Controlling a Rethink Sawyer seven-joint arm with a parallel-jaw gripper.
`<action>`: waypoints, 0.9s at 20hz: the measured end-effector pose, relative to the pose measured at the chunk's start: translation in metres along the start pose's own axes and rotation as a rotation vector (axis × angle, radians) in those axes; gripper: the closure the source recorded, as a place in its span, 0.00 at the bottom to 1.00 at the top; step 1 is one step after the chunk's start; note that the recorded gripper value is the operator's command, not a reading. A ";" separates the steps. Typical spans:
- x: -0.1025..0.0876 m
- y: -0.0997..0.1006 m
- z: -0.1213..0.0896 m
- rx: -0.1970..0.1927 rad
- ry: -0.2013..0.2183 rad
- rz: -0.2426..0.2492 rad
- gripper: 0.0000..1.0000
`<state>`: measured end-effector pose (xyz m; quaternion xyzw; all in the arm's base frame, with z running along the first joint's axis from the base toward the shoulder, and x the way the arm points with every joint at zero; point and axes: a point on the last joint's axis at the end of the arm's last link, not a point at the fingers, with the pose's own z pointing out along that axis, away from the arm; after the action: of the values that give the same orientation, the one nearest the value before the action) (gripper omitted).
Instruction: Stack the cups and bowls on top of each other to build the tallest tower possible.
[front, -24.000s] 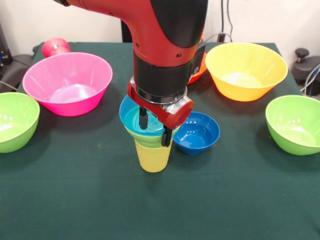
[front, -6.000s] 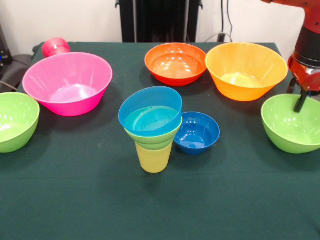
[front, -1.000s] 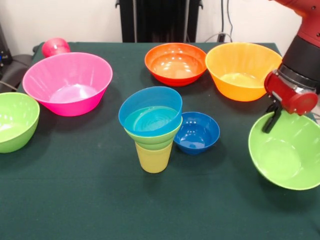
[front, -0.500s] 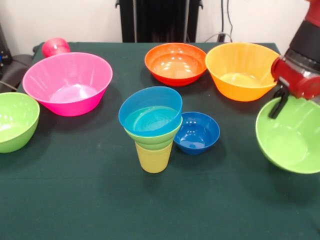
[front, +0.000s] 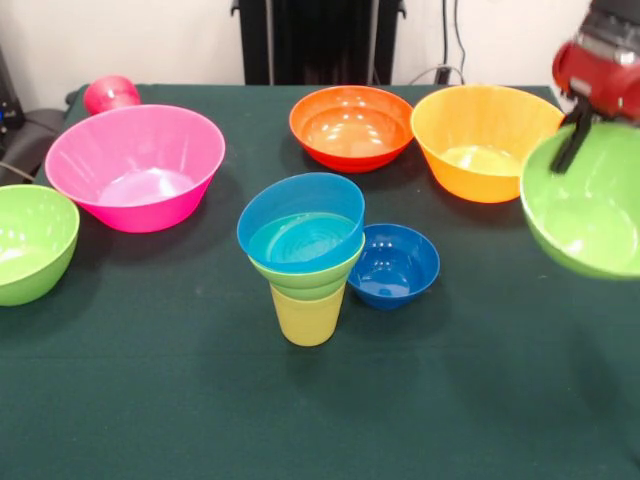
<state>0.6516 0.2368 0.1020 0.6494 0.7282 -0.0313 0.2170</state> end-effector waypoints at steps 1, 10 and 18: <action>-0.004 0.001 -0.005 -0.007 0.001 0.008 1.00; -0.054 0.012 -0.068 -0.136 0.004 0.105 1.00; -0.098 0.006 -0.082 -0.250 -0.040 0.119 1.00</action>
<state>0.6414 0.1729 0.2129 0.6585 0.6823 0.0595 0.3121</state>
